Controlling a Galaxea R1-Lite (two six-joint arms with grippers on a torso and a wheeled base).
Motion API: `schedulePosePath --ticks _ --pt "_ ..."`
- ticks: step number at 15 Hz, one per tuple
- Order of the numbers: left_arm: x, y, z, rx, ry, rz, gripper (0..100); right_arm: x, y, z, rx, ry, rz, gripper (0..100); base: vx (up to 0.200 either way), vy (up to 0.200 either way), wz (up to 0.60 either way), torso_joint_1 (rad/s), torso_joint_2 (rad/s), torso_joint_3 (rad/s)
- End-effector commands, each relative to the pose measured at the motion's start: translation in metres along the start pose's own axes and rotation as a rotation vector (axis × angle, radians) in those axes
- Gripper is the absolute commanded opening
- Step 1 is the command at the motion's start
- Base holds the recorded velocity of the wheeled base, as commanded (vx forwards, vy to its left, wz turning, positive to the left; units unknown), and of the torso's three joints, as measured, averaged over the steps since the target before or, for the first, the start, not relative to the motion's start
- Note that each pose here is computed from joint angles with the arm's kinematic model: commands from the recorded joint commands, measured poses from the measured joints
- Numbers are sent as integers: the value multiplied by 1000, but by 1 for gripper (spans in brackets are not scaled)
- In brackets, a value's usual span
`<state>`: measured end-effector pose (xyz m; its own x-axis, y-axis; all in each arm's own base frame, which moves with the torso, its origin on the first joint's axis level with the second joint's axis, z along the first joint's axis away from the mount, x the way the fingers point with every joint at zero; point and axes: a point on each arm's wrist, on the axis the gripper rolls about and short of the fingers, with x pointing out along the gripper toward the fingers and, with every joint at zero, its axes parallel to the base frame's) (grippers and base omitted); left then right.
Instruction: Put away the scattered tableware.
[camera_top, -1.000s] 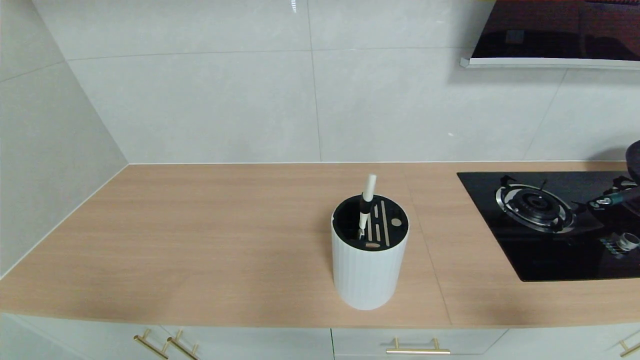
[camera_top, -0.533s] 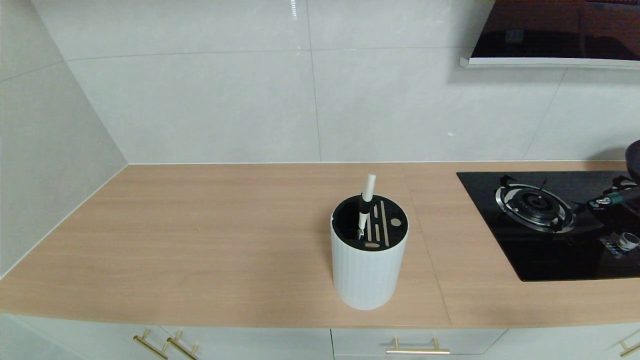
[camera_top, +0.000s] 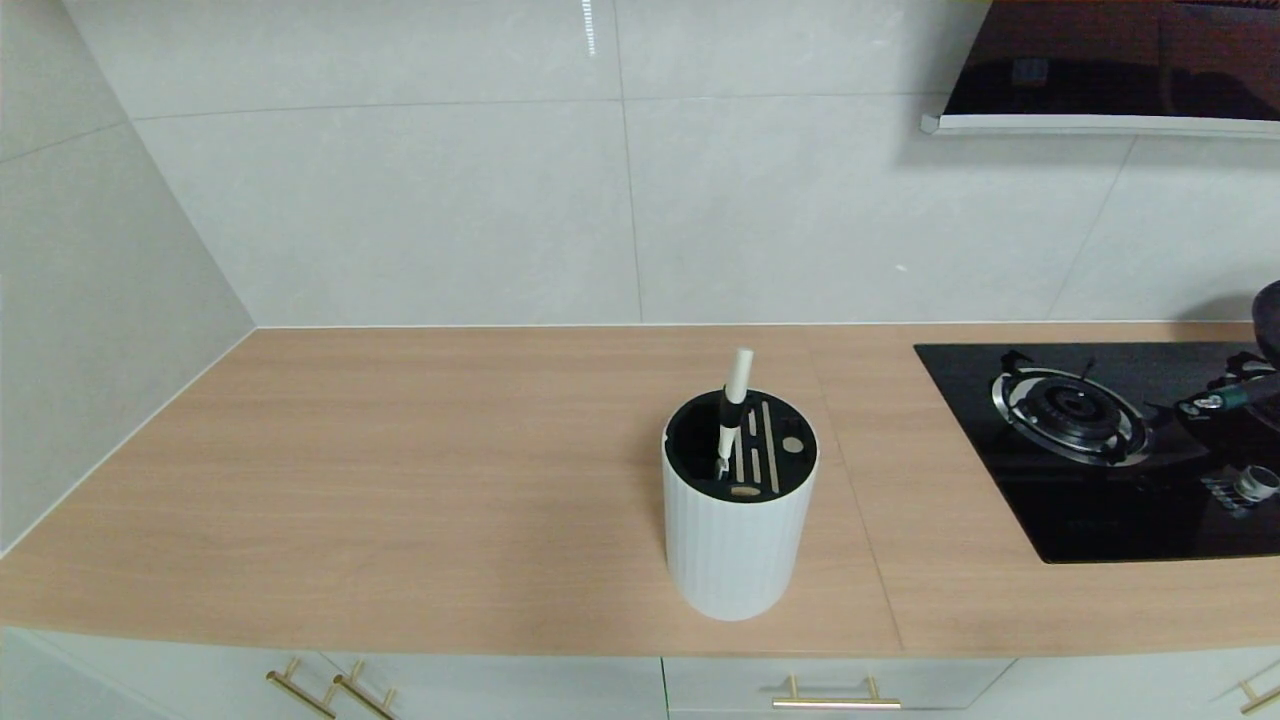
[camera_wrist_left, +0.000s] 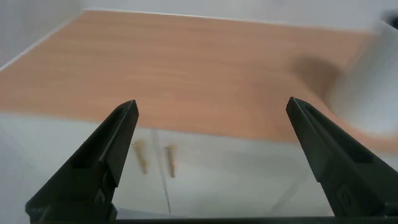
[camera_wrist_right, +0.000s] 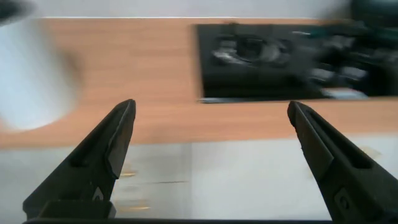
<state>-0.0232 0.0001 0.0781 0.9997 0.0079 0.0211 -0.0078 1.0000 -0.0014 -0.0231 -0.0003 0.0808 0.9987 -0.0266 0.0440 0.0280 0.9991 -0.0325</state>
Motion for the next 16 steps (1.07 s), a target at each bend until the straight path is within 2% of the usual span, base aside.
schedulePosePath --ticks 1,4,6,9,10,11,12,13,14,16 --pt "0 0 -2 35 21 -13 100 0 0 -1 -13 4 11 100 0 0 0 0 0 0" --pt "0 -1 -2 63 22 -24 100 0 0 -1 -17 4 11 100 0 0 0 0 0 0" --pt "0 0 -2 6 23 -22 100 0 0 -1 -53 8 10 100 0 0 0 0 0 0" --pt "0 0 -2 10 21 -22 100 0 0 -6 -38 59 7 100 0 0 0 0 0 0" --pt "0 -1 -2 76 21 -35 100 0 0 -5 28 49 6 100 0 0 0 0 0 0" --pt "0 -1 -2 105 21 -38 100 0 0 -5 26 49 6 100 0 0 0 0 0 0" --pt "0 -1 -2 72 21 -36 100 0 0 -5 28 49 6 100 0 0 0 0 0 0" --pt "0 -1 -2 24 22 -37 100 0 0 -5 28 49 5 100 0 0 0 0 0 0" --pt "0 -1 -2 1 21 -35 100 0 0 -5 28 49 5 100 0 0 0 0 0 0" --pt "0 -1 -2 6 19 -36 100 0 0 -5 29 49 4 100 0 0 0 0 0 0"
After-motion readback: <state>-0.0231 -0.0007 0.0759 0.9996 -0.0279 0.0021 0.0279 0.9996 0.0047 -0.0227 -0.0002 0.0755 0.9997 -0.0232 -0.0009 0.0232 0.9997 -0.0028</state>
